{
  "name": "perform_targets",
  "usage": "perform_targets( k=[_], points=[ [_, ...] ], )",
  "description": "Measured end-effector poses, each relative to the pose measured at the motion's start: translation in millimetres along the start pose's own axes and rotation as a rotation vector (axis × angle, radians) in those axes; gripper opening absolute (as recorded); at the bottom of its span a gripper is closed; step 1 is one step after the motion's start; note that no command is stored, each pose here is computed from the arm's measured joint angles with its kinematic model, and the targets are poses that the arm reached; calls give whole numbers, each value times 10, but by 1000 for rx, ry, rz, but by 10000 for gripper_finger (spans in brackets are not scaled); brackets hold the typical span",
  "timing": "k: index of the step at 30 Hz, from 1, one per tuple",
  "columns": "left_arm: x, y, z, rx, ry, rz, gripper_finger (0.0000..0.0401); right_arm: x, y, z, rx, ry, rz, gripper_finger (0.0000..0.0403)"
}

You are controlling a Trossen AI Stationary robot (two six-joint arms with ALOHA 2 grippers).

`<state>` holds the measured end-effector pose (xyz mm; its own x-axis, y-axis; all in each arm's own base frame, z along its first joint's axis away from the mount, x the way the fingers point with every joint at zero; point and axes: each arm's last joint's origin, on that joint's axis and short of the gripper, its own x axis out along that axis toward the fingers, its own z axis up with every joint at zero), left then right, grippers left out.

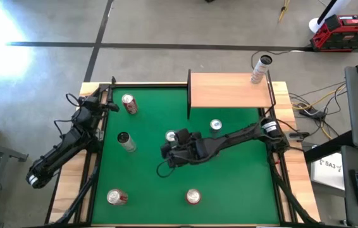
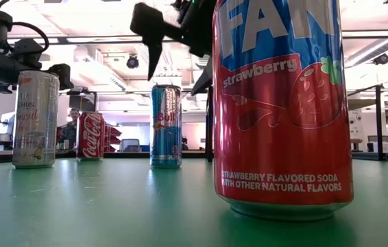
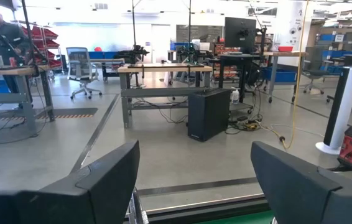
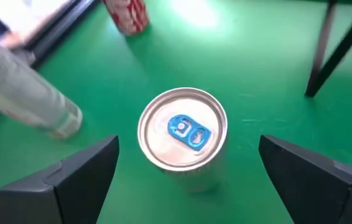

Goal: Place canned beverage on shelf
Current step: Adjust the blue soda can

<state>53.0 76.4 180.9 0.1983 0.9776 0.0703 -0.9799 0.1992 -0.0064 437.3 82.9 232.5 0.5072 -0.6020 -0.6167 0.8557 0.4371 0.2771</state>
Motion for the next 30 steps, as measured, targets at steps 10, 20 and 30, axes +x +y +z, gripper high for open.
perform_targets(
  k=[10,20,30],
  points=[
    [0,0,-1,0,0,0,293,24,25,-81,122,-21,0,379],
    [0,0,0,0,0,0,293,220,56,-222,111,-28,-21,379],
    [0,0,-1,0,0,0,293,331,33,-139,121,-36,-50,379]
  ],
)
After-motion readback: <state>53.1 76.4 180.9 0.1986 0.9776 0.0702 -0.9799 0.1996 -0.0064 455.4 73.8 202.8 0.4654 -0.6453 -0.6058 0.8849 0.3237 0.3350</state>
